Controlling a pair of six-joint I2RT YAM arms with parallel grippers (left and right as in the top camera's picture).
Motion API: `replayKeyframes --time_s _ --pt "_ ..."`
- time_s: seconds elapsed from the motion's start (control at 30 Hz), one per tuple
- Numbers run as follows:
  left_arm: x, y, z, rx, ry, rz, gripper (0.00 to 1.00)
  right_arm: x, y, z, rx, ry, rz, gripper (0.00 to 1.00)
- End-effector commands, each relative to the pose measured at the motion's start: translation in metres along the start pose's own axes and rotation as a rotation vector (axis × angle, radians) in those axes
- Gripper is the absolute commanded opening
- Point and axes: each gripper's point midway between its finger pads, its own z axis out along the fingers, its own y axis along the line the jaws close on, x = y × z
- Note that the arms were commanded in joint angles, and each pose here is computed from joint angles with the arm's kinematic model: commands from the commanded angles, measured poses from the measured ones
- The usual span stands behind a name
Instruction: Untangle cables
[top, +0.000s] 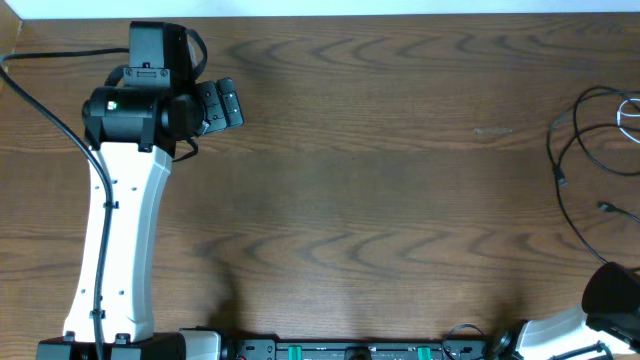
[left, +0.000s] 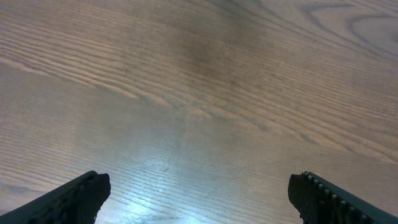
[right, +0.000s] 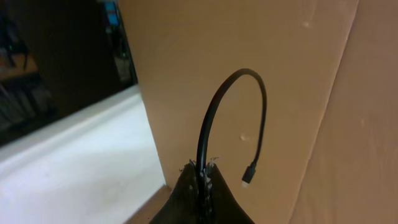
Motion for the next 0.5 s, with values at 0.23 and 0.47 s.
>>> replayKeyframes --time_s 0.23,0.47 --pt "-0.002 0.003 0.0 -0.011 -0.004 0.006 0.98 0.102 0.043 0.045 -0.159 0.262 -0.197 0.01" --pt "-0.002 0.003 0.0 -0.011 -0.004 0.006 0.98 0.222 0.056 0.079 -0.086 0.52 -0.387 0.01"
